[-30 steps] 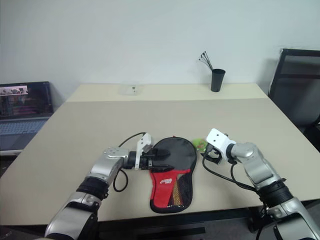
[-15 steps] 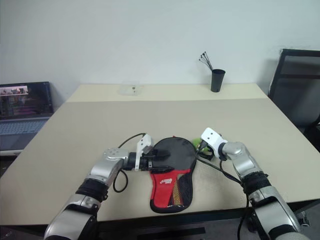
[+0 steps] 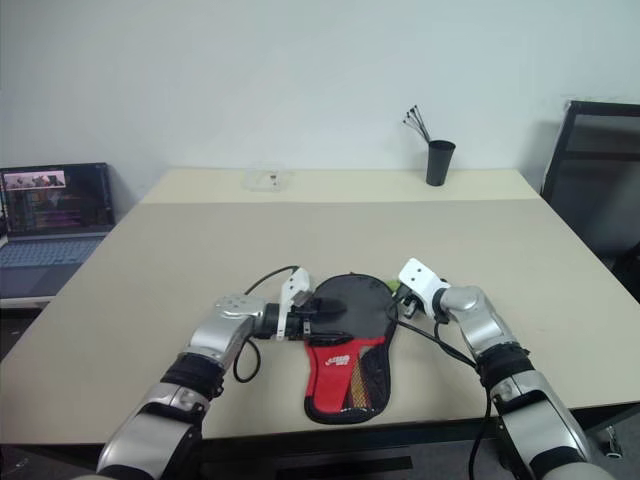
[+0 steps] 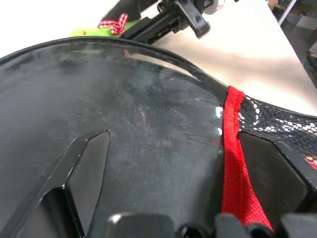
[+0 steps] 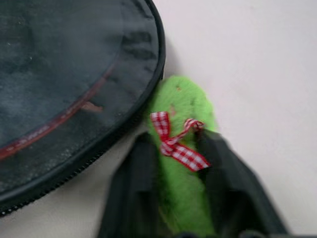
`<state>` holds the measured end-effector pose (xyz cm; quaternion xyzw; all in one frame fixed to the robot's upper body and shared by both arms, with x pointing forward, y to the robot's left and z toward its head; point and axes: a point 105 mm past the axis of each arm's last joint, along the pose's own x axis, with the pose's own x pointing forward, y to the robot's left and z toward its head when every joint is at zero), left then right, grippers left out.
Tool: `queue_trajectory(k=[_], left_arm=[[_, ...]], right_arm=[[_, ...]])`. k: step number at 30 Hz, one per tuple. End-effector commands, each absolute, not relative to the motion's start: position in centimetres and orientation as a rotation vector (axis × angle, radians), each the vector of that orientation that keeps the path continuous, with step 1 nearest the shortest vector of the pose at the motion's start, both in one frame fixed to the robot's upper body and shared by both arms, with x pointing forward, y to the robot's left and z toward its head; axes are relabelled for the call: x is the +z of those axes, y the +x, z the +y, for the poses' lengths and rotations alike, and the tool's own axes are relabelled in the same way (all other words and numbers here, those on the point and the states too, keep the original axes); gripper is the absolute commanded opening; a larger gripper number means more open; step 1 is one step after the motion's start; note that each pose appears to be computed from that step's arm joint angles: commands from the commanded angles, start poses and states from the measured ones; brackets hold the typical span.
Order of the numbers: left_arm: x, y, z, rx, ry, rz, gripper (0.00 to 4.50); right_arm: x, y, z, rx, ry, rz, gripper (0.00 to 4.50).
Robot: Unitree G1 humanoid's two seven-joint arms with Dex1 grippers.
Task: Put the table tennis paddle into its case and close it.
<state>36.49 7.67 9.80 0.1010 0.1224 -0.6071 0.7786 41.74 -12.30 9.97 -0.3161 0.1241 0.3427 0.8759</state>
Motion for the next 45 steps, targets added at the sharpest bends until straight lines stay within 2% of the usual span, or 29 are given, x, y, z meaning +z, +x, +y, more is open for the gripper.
queue_trajectory(k=[1,8,16,26,30,34,41,45], left_arm=[[8.9,36.3,5.9,-1.349,0.243,0.282,4.50],[6.4,35.6,5.7,-1.379,0.251,0.360,4.50],[4.7,34.1,7.3,-1.438,0.290,0.432,4.50],[4.1,33.6,7.9,-1.452,0.288,0.472,4.50],[4.0,33.4,7.7,-1.465,0.278,0.482,4.50],[4.0,33.4,7.7,-1.464,0.276,0.489,4.50],[4.1,33.5,7.5,-1.467,0.274,0.492,4.50],[4.2,33.7,7.4,-1.465,0.274,0.495,4.50]], right_arm=[[9.6,41.4,-12.6,0.725,-0.714,0.283,0.01],[10.2,40.6,-13.4,0.728,-0.819,0.270,0.01],[10.4,37.0,-14.0,0.806,-0.914,0.292,0.01],[10.4,33.7,-14.7,0.830,-0.945,0.338,0.01],[10.1,31.4,-15.3,0.867,-0.959,0.382,0.01],[9.4,27.9,-14.9,0.932,-0.943,0.431,0.01],[9.8,24.3,-14.1,0.980,-0.865,0.475,0.01],[10.4,22.3,-13.6,1.067,-0.798,0.510,0.01]])
